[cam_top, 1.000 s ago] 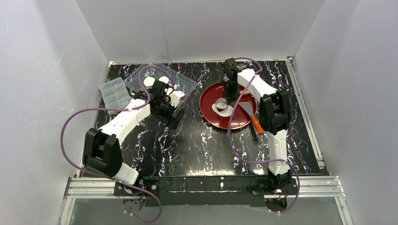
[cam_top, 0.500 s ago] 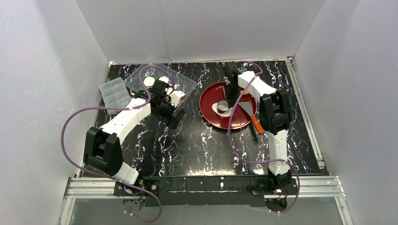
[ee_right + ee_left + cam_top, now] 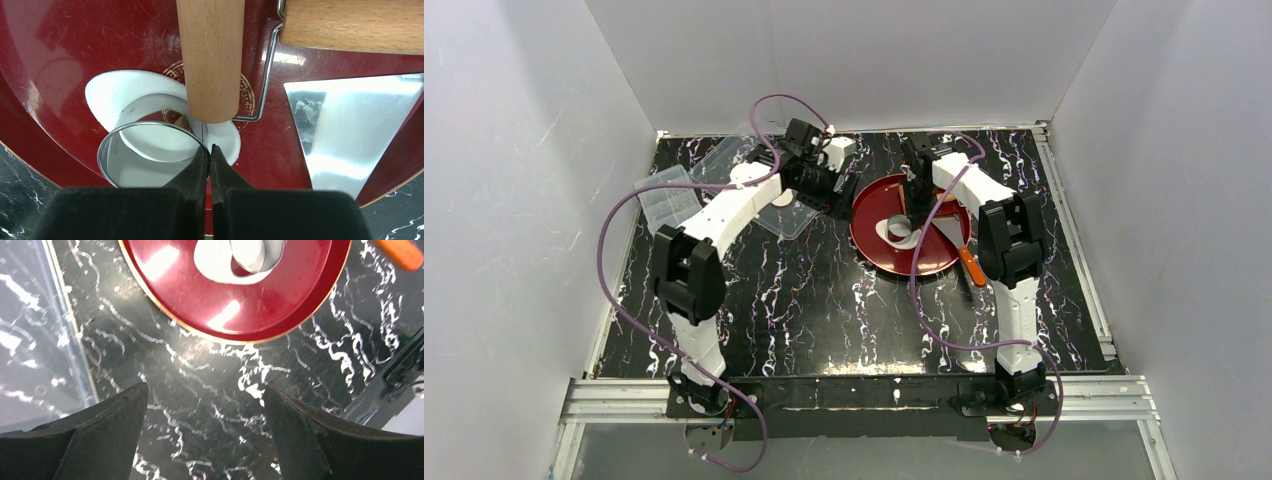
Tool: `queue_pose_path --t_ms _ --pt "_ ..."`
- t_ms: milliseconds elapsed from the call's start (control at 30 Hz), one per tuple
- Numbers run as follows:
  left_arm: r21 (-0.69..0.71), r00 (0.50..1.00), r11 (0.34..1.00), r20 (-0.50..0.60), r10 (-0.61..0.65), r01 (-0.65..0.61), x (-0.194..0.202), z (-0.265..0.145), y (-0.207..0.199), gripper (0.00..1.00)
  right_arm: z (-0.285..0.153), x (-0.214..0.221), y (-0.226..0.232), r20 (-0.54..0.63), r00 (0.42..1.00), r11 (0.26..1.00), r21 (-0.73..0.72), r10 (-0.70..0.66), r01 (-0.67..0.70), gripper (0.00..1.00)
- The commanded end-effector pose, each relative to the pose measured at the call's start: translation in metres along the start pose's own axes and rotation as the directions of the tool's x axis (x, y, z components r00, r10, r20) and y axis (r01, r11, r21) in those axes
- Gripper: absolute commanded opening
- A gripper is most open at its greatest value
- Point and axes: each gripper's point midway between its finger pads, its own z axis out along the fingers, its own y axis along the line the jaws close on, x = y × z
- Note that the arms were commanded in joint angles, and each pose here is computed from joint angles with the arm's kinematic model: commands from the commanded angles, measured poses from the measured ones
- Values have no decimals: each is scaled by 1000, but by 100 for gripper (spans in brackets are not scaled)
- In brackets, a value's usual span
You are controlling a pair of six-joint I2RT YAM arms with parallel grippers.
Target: Roll out the dumpling wrappers from the dough
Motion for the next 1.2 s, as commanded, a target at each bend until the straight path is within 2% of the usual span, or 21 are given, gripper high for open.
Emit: queue_pose_path --t_ms 0,167,233,467,700,900,1167 --pt "43 980 979 -1 -199 199 -21 32 -17 79 2 7 3 -18 1000 1000 -10 18 -19 1" --pt "-37 981 981 -40 -189 188 -35 80 -23 75 2 7 5 -19 999 999 -20 32 -33 1" --pt "-49 979 979 -43 -201 199 -39 95 -22 68 0 5 7 -13 999 999 -26 33 -33 1" --pt "13 972 972 -27 -232 233 -52 129 -26 55 -5 2 5 2 999 999 -17 36 -36 1" --pt "4 965 967 -67 -253 254 -40 150 -26 50 -4 6 4 0 999 999 -16 40 -40 1" --pt "-25 960 966 -110 -259 258 -21 159 -21 37 -3 8 4 -2 999 999 -18 39 -39 1" --pt "-37 949 963 -165 -268 265 2 173 -22 33 2 10 6 -9 999 999 -30 43 -43 1"
